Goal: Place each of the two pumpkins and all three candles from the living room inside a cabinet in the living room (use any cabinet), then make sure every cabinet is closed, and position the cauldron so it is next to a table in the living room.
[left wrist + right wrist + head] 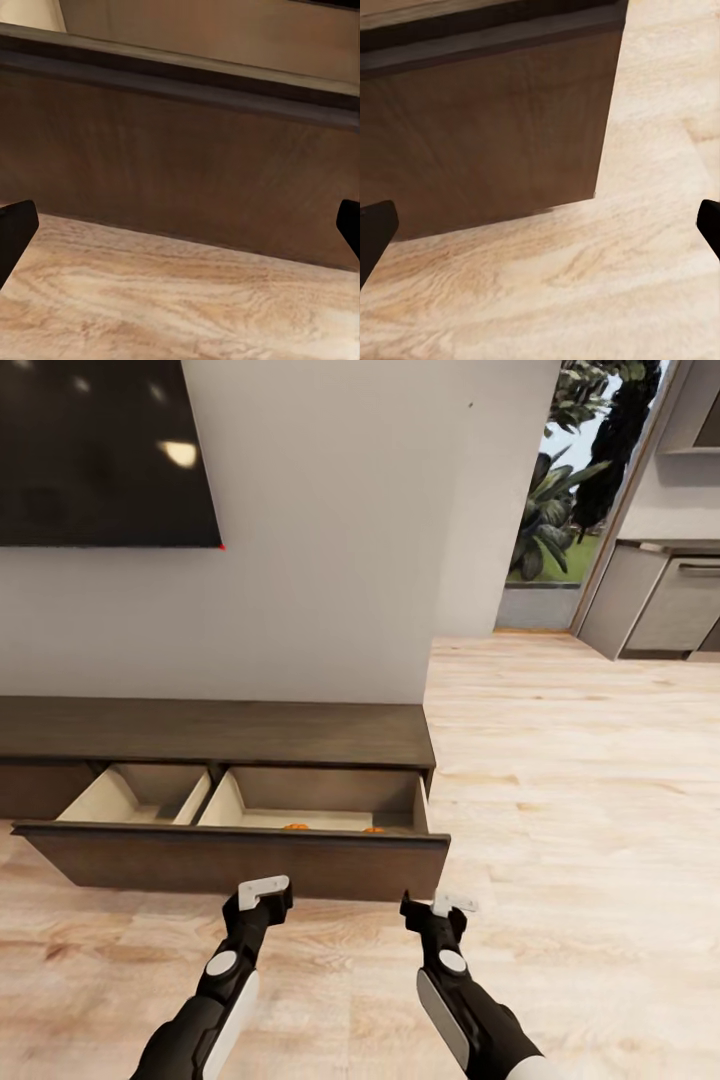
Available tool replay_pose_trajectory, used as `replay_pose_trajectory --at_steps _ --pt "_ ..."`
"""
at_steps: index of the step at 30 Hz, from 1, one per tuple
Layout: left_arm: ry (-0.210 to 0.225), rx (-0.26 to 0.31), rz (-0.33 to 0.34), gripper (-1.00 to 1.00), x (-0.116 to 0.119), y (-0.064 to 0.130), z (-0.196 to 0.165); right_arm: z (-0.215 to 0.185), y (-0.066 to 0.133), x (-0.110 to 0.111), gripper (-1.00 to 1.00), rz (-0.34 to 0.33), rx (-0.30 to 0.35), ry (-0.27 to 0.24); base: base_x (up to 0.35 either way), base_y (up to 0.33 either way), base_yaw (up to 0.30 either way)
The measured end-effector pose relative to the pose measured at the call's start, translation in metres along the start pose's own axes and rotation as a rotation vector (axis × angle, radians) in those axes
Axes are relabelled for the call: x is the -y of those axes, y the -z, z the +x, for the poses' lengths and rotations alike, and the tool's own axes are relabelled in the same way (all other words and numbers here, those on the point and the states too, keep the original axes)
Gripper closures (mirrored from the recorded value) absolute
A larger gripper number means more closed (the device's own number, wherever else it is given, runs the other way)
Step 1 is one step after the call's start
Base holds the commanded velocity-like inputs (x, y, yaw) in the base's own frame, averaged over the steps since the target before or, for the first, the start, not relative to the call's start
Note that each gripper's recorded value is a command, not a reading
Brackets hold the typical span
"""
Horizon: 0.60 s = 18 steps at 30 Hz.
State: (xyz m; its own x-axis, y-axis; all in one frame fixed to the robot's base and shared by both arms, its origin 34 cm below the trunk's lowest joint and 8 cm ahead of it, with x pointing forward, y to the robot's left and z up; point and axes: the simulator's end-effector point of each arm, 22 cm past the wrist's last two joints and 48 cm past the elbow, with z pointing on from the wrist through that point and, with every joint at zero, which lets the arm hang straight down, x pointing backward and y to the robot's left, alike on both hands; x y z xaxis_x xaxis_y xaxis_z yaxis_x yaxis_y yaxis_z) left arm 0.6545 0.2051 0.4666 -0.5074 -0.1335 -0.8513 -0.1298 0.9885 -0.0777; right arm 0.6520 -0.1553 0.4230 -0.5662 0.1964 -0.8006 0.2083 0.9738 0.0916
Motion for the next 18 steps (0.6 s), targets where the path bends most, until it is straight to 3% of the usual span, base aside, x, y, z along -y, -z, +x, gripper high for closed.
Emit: replay_pose_trajectory --at_steps 8,13,18 --pt "0.002 0.006 0.001 -1.00 0.000 -0.005 0.016 0.018 -0.005 0.003 -1.00 -0.008 0.008 0.002 0.000 0.000 0.000" --pt "0.003 0.010 0.003 -1.00 -0.001 -0.009 0.026 0.023 -0.009 -0.003 -1.00 -0.056 0.037 -0.008 0.000 0.000 0.000" --pt "0.014 0.063 0.007 -1.00 0.000 -0.009 0.018 0.022 -0.010 -0.006 -1.00 -0.077 0.048 -0.008 0.000 0.000 0.000"
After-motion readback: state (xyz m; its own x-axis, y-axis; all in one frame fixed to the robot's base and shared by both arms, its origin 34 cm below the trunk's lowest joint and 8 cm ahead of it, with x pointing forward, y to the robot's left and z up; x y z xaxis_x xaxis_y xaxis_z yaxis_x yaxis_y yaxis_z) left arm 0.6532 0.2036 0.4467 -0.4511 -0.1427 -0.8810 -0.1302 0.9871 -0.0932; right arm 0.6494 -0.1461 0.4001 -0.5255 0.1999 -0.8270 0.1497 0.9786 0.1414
